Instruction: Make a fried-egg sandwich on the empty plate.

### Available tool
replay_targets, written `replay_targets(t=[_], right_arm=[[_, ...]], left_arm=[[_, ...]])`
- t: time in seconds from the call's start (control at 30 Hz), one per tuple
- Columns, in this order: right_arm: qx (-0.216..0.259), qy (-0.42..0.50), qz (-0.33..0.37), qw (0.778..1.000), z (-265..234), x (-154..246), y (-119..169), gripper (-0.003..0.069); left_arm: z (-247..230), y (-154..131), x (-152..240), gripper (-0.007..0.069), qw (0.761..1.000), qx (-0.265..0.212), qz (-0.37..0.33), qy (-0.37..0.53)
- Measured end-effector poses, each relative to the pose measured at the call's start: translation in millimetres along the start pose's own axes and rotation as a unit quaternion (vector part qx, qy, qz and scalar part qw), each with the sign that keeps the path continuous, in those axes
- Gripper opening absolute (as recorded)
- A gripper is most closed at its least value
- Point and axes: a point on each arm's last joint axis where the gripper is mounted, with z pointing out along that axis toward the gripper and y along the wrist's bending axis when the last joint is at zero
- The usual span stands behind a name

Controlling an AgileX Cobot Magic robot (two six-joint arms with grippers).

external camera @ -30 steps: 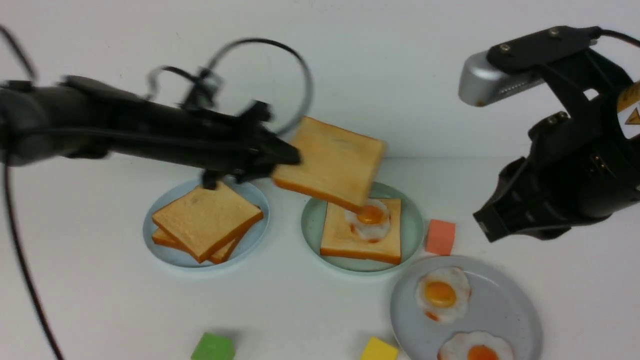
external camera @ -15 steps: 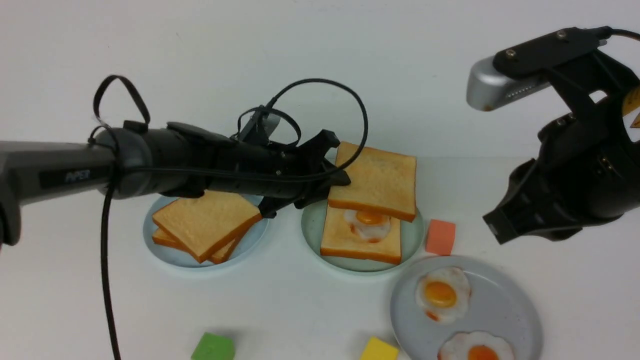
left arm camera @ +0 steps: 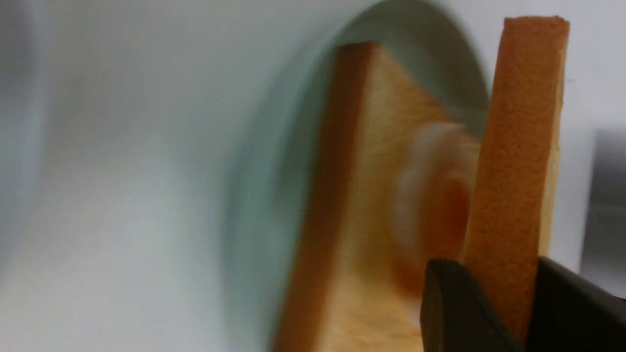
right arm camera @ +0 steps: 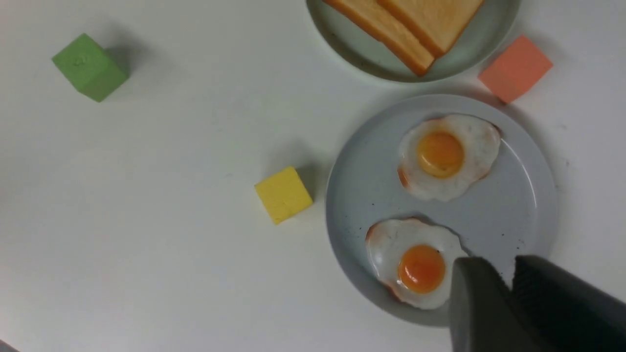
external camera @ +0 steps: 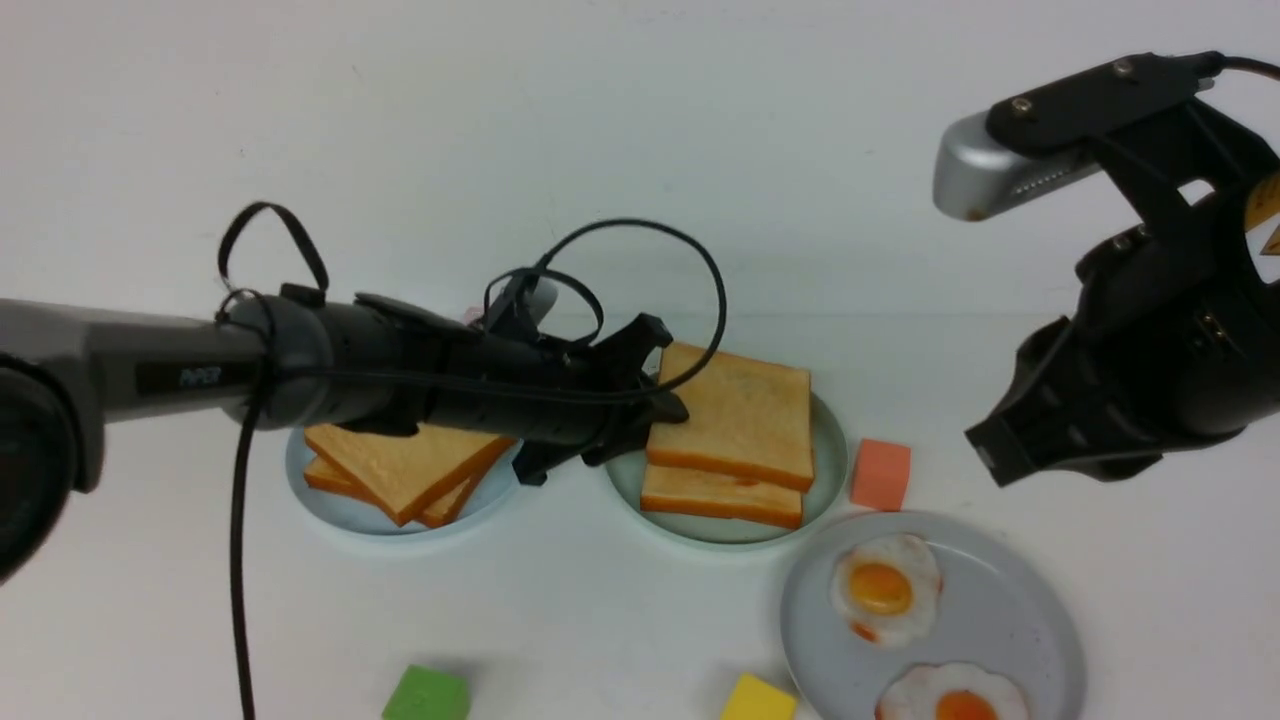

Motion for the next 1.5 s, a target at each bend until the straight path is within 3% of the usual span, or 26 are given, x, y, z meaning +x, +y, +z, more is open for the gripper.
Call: replay_targets(t=[0.33,0.63,0.8,0.9,1.07,1.27,1.4,1.5], right_arm=[[-0.004,0.0,0.002,1.0,0.0,0.1,0.8,0.0156],[-0.004,0.002,0.002,1.0,0.0,0.3,0.8,0.0176],[-0.004,0.002,0.002,1.0,0.0,0.3,0.8,0.0176],[-0.005,0.0,0.002,1.0,0.0,0.0,0.8,0.0179],[-0.005,-0.012,0.003,1.0,-2.1,-1.1,0.9,0.0179],[0.006,-0.078,0.012,0.997,-27.7,1.0,-2.8,0.0182],[0.024,-0.117,0.027,0.992,-52.2,9.6,-8.0,0.0182],[0.009,-0.146,0.042,0.988,-74.5,25.5,-7.6,0.0182]], left_arm=[[6.2,7.3,2.0,0.0176,1.0,-0.006,-0.01,0.006],[-2.1,-1.2,0.6,0.0436,1.0,0.001,0.007,0.004],[-20.4,-10.6,-8.6,0.0519,0.999,0.007,0.038,-0.005],[-37.0,-13.3,-18.6,0.0531,0.999,0.008,0.051,-0.008],[-67.4,-13.8,-33.8,0.0533,0.997,-0.008,0.078,-0.007],[-124.9,-30.5,-38.4,0.0517,0.979,-0.052,0.199,-0.005],[-172.2,-57.7,-29.8,0.0424,0.958,-0.061,0.278,-0.029],[-218.0,-81.1,-17.2,0.024,0.946,-0.06,0.311,-0.062]])
